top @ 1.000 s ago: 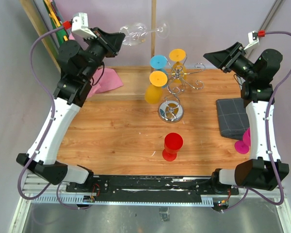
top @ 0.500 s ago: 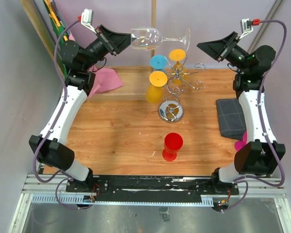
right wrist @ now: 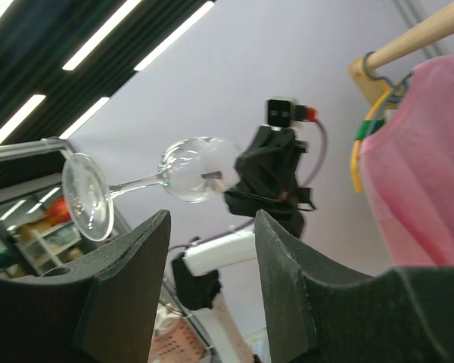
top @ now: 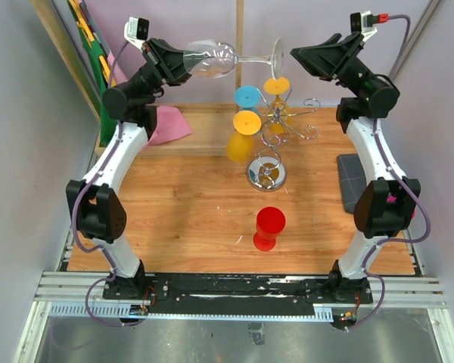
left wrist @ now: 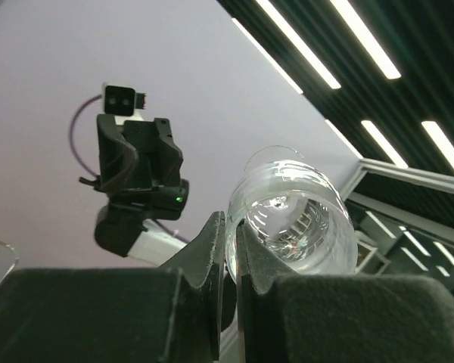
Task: Place the wine glass upside down on the wine glass rack
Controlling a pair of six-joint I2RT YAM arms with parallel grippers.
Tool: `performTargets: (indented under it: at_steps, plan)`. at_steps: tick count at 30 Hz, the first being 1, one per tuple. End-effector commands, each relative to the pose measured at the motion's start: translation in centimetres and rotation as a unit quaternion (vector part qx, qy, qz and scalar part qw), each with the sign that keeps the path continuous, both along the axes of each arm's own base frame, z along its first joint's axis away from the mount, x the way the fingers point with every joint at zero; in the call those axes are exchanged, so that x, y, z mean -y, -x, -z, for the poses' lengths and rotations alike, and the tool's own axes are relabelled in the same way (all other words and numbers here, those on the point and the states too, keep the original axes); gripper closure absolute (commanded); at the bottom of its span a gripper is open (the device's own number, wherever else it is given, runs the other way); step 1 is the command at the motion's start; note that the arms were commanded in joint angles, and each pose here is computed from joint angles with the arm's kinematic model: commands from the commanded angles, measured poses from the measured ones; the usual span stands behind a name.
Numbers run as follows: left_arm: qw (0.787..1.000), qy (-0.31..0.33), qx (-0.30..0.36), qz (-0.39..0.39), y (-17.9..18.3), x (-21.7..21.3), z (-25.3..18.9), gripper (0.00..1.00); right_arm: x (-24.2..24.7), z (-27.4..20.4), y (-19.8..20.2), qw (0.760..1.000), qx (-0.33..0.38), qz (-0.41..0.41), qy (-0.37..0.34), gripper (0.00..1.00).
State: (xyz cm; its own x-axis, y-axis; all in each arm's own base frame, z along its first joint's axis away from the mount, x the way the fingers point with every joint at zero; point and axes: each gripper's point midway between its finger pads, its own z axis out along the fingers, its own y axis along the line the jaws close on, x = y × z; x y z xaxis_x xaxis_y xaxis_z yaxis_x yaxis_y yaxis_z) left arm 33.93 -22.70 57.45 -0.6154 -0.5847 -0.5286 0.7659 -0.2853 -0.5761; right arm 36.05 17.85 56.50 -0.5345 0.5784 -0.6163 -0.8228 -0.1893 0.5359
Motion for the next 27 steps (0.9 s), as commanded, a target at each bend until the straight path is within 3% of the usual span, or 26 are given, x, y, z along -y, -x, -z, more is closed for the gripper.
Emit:
performTargets:
  at_steps: [1, 13, 27]
  plan:
    - [0.993, 0.079, 0.016, 0.087, 2.8, -1.9, -1.2, 1.0, -1.2, -3.0, 5.3, 0.994, 0.052, -0.079, -0.048, 0.5]
    - [0.972, 0.156, -0.026, 0.174, 2.0, -3.8, 1.0, 1.0, -5.0, -4.9, 8.1, 0.983, 0.046, -0.159, -0.074, 0.51]
    - [0.973, 0.15, -0.017, 0.177, 2.7, -3.7, 1.3, 1.0, -8.7, -5.0, 9.3, 0.982, 0.042, -0.181, -0.042, 0.53]
